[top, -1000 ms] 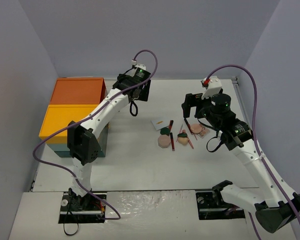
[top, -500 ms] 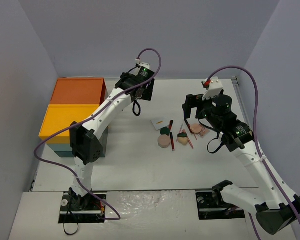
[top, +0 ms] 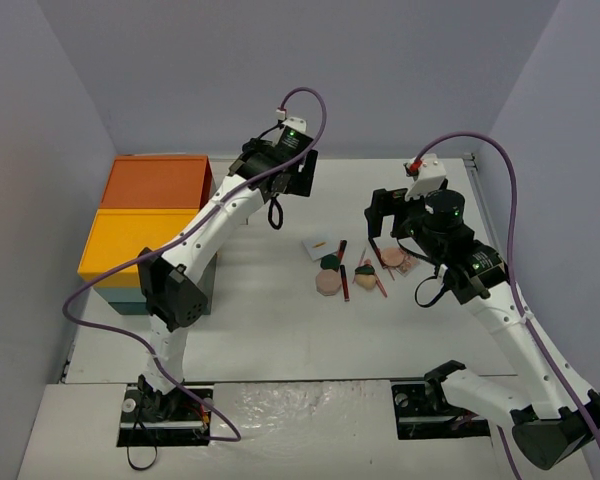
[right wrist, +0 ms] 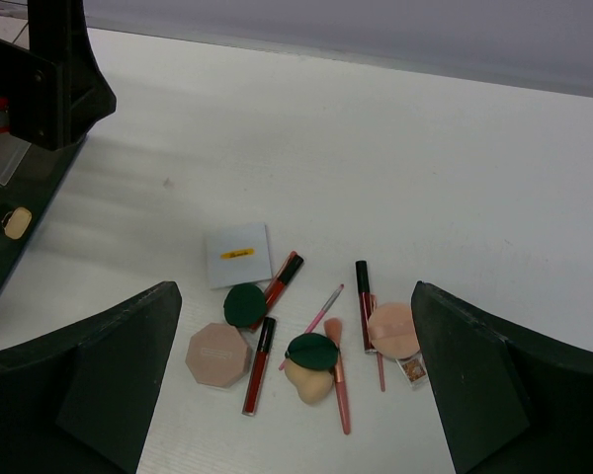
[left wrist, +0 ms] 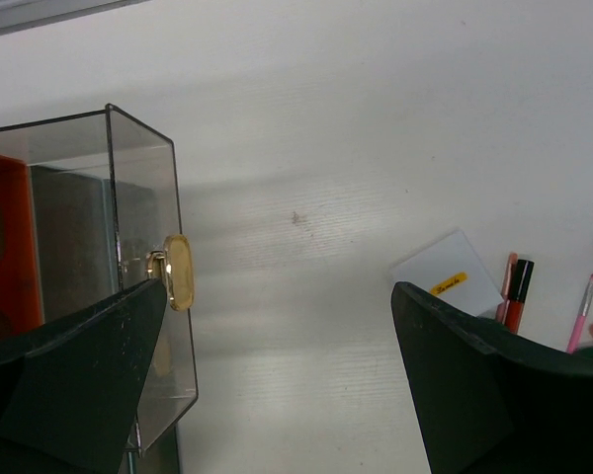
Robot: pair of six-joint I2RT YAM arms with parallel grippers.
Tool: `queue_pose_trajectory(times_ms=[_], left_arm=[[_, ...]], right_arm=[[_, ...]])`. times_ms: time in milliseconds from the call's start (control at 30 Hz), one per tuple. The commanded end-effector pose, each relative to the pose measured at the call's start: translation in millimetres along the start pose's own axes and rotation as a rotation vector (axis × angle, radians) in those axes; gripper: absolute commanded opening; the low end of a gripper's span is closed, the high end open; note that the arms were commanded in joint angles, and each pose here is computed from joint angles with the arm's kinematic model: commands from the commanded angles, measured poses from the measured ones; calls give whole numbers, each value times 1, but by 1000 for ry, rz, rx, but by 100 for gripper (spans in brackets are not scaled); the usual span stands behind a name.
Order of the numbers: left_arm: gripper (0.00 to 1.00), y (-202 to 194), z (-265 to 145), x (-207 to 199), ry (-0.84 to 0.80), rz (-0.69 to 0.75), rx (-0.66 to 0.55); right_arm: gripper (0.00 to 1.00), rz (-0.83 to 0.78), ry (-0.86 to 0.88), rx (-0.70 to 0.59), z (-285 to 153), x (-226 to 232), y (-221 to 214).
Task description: Organize the makeup
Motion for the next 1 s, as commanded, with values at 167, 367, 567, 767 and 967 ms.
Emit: queue_pose_trajectory(times_ms=[167, 367, 567, 767, 967], left_arm=[[97, 5, -79, -72, -383, 56, -74], [95, -65, -51, -112, -468, 61, 93], [88, -82, -24, -133, -478, 30, 135], [74, -96, 14, -153, -440, 41, 181], [57, -113, 32, -167, -428, 73, 227]], right_arm=[[100, 26, -65, -112, -12, -10, 26], [100, 47, -97, -146, -26, -18, 28], [100, 85, -131, -166, -36, -25, 22], [100, 110, -147, -181, -44, -29, 20], [100, 108, -147, -172, -45, -29, 17]])
Point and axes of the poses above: each gripper's point midway between its finger pads, its own z axis out along the fingers, its own x axis along the line the jaws close on, y = z × x, the point moved 1 cm from there along -z, back along the fingers, and after that the axes turned 1 degree about z, right-handed, at the moved point
